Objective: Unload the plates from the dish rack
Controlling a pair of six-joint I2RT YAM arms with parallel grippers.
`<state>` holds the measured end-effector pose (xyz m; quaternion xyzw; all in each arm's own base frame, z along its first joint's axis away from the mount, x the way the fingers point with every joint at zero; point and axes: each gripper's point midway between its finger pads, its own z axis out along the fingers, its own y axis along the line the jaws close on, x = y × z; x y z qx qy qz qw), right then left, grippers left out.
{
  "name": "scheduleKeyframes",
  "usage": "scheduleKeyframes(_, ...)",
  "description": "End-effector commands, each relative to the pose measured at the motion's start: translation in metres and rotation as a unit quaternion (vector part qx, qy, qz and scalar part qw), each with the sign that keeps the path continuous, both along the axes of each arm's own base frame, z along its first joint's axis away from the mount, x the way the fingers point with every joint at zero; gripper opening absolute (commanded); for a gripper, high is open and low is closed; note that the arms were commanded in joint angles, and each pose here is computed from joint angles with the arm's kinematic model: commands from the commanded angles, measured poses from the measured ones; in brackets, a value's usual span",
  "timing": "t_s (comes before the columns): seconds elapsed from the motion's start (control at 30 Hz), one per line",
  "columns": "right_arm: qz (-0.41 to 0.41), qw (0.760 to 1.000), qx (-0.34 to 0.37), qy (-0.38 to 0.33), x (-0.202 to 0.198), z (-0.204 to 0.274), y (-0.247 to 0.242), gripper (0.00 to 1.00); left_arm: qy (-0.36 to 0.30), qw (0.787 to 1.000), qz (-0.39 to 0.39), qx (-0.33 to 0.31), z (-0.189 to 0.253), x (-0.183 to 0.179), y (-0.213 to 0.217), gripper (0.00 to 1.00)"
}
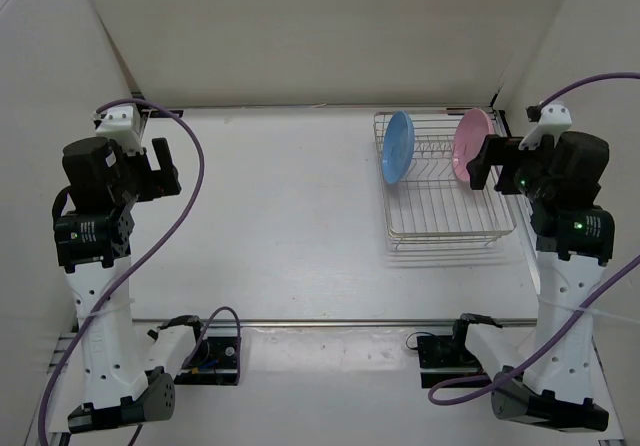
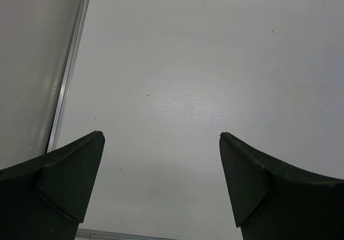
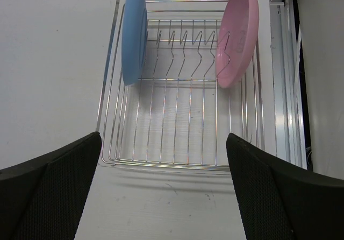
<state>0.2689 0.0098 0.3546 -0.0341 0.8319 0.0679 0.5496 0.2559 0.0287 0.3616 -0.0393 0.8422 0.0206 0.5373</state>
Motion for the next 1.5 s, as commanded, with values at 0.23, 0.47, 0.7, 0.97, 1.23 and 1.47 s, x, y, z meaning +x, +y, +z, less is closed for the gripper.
scheduleKeyframes(0.23,0.038,0.999,-0.022,-0.005,-0.007,-0.011,0.006,1.0,-0.007,1.0,0.004,0.002,0.001,-0.001,0.002,1.0)
scheduleKeyframes(0.47,0.019,0.99,-0.13,0.055,0.041,-0.036,0.008,1.0,0.035,0.999,0.004,-0.005,-0.029,0.005,0.003,1.0)
scheduleKeyframes(0.7,-0.017,0.97,-0.244,-0.007,0.112,0.005,0.05,1.0,0.058,0.998,0.034,0.002,-0.048,0.011,0.018,1.0)
scheduleKeyframes(0.97,0.027,0.975,-0.21,-0.059,0.173,0.011,0.135,0.95,0.064,0.997,0.052,0.006,-0.047,0.013,0.024,1.0)
scheduleKeyframes(1.23,-0.013,0.955,-0.295,-0.01,0.227,-0.06,0.151,0.94,0.07,0.996,0.049,0.01,-0.053,0.011,0.024,1.0)
scheduleKeyframes(1.47,-0.065,0.931,-0.356,0.035,0.241,-0.099,0.125,0.89,0.066,0.996,0.054,0.013,-0.052,0.01,0.026,1.0)
